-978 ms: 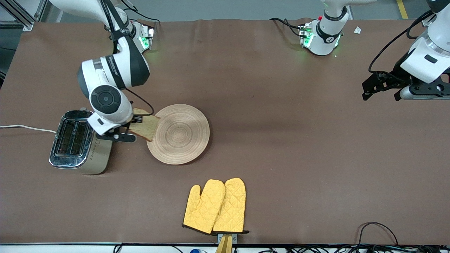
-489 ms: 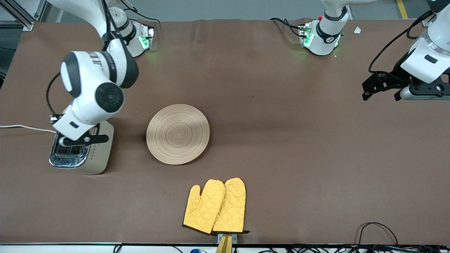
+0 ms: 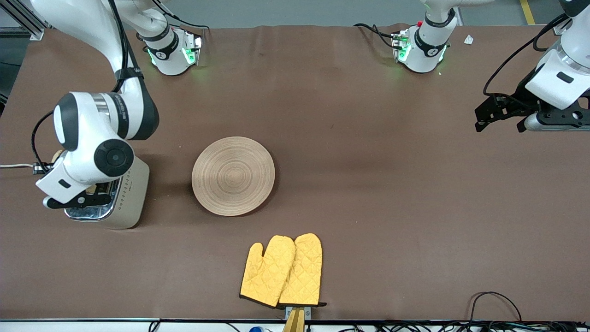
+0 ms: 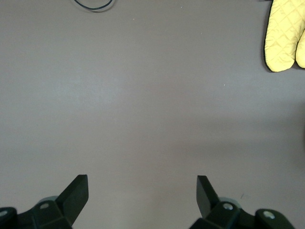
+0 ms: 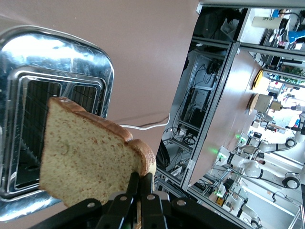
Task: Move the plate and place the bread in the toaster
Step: 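Lower the bread into the toaster slot with the right gripper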
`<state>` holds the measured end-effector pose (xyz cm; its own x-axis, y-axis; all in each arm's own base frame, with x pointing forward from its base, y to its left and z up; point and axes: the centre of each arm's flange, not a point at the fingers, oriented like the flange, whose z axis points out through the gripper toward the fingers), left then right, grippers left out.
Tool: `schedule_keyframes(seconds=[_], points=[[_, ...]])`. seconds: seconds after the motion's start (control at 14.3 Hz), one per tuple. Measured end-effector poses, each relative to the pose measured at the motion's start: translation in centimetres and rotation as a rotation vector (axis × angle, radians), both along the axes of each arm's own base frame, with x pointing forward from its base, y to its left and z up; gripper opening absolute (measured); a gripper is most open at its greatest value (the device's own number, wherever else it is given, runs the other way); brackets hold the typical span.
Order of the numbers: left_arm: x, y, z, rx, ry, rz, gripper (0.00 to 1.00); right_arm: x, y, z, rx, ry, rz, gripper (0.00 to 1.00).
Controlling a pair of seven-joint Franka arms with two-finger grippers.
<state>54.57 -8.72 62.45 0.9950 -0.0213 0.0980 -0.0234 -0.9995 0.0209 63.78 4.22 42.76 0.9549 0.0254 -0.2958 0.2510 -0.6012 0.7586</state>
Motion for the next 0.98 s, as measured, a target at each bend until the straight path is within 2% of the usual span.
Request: schedule_keyframes(seconds=[0.49,0.98], points=[[0.0,0.0,0.0,0.0,0.0,0.0,1.0,0.7,0.2,-1.6,-0.006,0.014,0.001,0.04],[0.0,0.0,0.0,0.0,0.0,0.0,1.0,0.9,2.2,-2.5,-0.008,0.003,0.01,0.04]])
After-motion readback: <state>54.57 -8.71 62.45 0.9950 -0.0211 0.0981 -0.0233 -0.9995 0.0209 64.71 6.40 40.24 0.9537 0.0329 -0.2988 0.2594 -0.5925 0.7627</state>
